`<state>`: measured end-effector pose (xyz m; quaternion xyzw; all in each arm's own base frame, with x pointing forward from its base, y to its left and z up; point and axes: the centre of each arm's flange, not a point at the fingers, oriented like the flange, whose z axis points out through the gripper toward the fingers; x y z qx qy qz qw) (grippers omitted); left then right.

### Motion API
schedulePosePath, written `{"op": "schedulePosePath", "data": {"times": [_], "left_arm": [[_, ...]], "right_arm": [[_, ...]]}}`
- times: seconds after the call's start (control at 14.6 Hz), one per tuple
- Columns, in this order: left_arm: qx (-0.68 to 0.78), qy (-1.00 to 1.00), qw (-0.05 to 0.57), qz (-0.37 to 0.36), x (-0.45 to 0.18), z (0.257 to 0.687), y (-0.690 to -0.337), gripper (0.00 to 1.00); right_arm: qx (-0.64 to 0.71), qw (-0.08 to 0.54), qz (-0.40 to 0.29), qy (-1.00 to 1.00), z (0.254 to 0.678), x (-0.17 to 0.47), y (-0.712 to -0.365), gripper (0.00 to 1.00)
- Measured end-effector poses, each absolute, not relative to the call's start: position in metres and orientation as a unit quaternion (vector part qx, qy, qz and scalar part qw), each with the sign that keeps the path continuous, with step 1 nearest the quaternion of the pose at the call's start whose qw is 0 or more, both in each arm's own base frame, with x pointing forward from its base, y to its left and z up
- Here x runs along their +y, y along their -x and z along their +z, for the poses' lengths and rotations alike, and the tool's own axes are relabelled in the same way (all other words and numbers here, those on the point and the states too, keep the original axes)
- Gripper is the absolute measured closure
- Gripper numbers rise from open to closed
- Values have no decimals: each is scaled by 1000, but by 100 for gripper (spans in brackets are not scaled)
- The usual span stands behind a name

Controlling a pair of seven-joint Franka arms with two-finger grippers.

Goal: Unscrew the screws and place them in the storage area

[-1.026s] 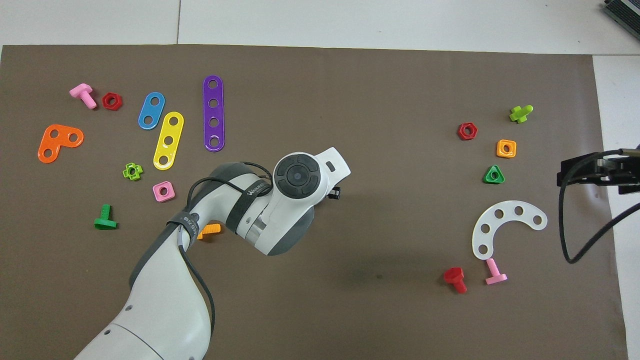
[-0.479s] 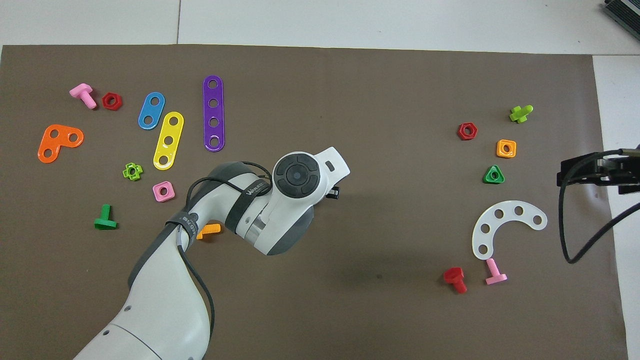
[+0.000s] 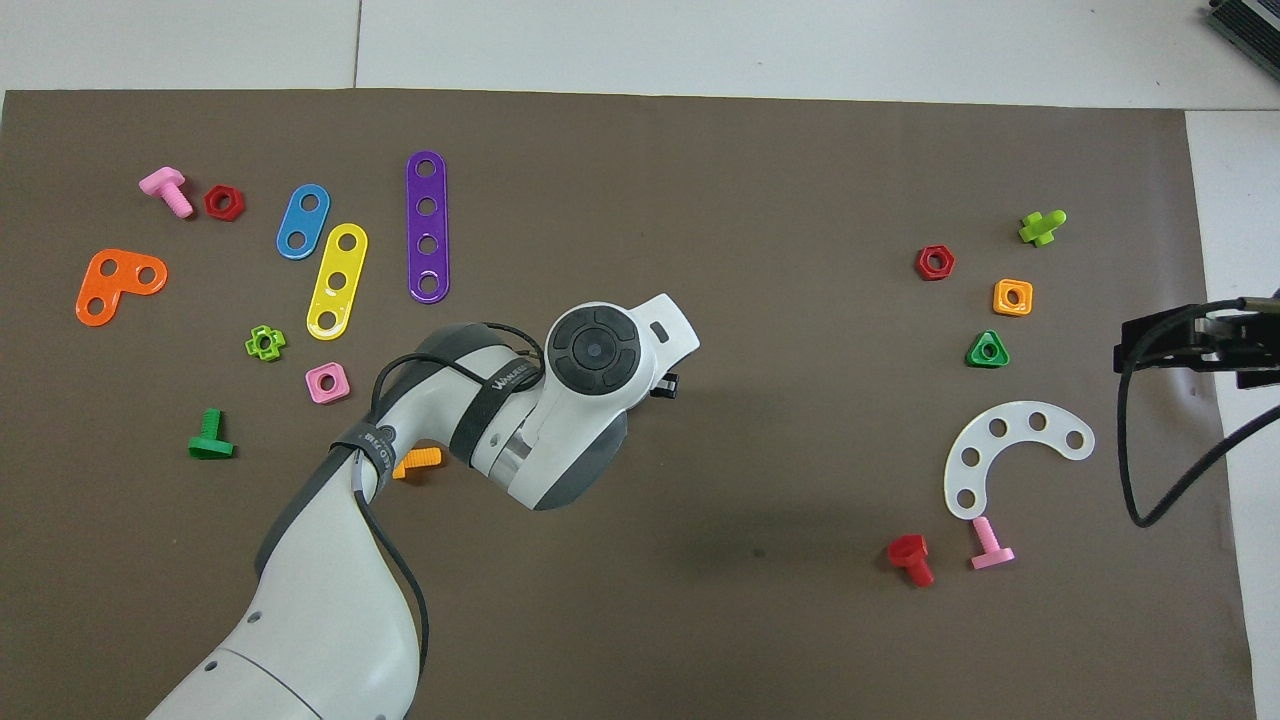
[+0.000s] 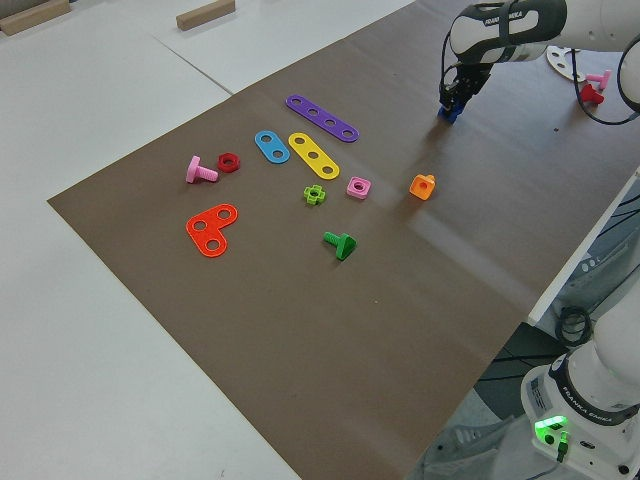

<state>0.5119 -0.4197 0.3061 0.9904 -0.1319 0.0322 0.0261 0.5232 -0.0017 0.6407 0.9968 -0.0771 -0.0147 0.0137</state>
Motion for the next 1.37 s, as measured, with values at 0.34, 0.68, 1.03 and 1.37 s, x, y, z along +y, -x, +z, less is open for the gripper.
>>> {"op": "schedulePosePath", "data": {"times": [0.34,0.68,1.03,1.37], "left_arm": [[-132,-991,18,20,-419,309,-511,53],[-131,-991,14,16,-422,324,-517,53],[-130,-991,8,8,-424,341,-522,53],[-116,-993,7,9,-412,376,-533,53]], "right_arm": [[-77,14,-15,-997,641,-2,-523,0],[-77,14,-15,-997,641,-2,-523,0],[-77,14,-15,-997,641,-2,-523,0],[-77,14,-15,-997,641,-2,-523,0]]}}
